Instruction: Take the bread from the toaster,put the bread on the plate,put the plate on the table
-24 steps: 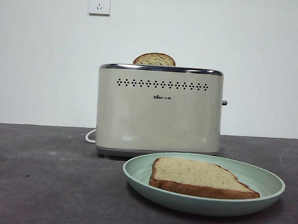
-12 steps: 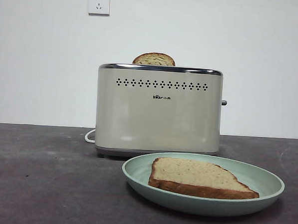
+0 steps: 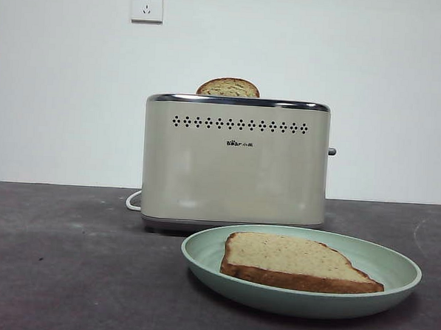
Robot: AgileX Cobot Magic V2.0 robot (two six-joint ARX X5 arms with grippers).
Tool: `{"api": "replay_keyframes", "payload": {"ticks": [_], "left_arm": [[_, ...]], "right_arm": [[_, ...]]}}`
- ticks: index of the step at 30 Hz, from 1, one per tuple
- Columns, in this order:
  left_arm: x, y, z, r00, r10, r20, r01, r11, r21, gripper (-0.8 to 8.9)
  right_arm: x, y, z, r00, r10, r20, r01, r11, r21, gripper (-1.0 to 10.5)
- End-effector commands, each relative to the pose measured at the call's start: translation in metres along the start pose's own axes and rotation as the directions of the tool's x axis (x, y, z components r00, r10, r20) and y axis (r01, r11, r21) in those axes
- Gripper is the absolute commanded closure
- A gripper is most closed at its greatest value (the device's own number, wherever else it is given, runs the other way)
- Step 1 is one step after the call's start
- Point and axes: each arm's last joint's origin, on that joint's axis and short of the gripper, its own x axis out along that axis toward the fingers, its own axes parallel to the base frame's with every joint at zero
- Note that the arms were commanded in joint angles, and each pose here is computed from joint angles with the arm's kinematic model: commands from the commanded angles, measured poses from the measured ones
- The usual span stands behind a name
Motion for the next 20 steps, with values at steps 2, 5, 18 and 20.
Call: {"api": "replay_keyframes", "payload": {"ticks": [2,5,18,20], "left_arm": [[0.001,0.0001,-0.0041,1.0,0.002,-0.012,-0.002,1.0,-0.03,8.17],[0.001,0.0002,-0.0037,1.0,0.002,-0.008,-0.002,0.999,-0.038,8.17],[0.0011,0.0002,-0.0032,1.0,0.004,-0.003,-0.004,0.999,-0.037,8.17],[0.0011,0.0002,-0.0032,1.0,0.004,-0.003,-0.004,0.999,-0.037,8.17]], "right_arm": [[0.0006,-0.0002,-0.0005,1.0,-0.001,0.001,0.001,1.0,-0.01,9.6],[0.0006,-0.0002,-0.0005,1.0,-0.001,0.001,0.001,1.0,-0.01,9.6],[0.0006,-0.0002,-0.0006,1.0,-0.002,0.001,0.002,1.0,-0.01,9.6],[0.0006,-0.0002,-0.0006,1.0,-0.002,0.001,0.002,1.0,-0.01,9.6]]}}
